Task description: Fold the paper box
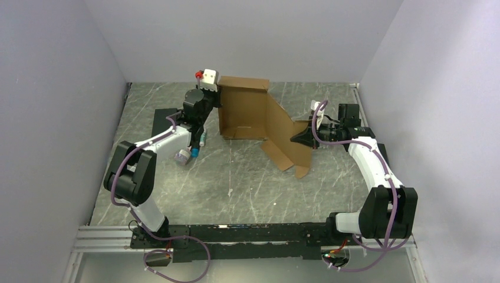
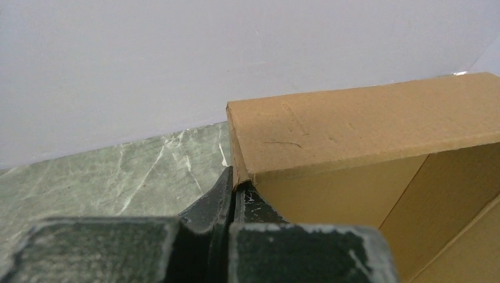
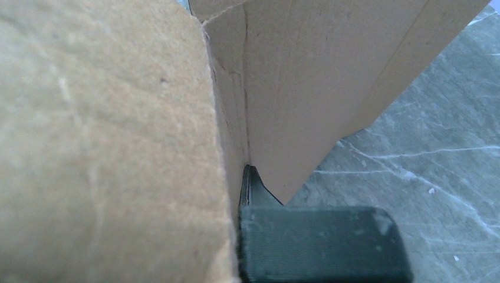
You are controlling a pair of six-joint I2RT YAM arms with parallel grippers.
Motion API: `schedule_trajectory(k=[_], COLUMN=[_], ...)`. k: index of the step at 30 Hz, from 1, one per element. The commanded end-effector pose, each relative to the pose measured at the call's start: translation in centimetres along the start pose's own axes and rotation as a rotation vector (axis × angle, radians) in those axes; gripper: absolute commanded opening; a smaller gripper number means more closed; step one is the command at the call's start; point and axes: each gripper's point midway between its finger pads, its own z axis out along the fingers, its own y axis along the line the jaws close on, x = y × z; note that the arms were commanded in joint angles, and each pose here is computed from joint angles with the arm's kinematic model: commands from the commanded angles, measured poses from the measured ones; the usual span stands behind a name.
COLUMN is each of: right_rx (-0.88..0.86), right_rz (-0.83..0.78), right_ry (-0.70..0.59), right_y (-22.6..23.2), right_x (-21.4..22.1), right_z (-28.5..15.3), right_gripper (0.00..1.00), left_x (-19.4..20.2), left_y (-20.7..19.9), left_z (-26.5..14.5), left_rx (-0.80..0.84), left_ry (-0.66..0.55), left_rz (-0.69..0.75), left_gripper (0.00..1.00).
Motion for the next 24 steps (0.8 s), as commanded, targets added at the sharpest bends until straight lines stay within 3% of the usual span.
schedule_trajectory(k=[1,10,19,24], right_rx=[-0.037,-0.033,0.088,0.178], right_rz=[0.093,0.086,-0.052,-0.137], right_ry=[0.061,0.066,0.095,0.096], right_y=[1.3,1.3,1.3,0.9], right_x=[1.9,1.4,-2.1,-5.1], right_z=[0.9,0.8,-1.5,-3.1], right_gripper=[0.00,0.02,0.56,0.72], left_x=[-2.7,-2.7,-2.6,-2.4], left_y=[-1.5,-2.2,-2.7,-3.3], left_z=[0.6,-0.3,-1.7,-2.1], left_rx=[0.074,0.100,0.082,0.089], left_ry=[-0.077,-0.065,-0.010,0.009], left_rz=[0.019,-0.025,-0.044,-0.033], left_gripper=[0.00,0.00,0.00,0.00])
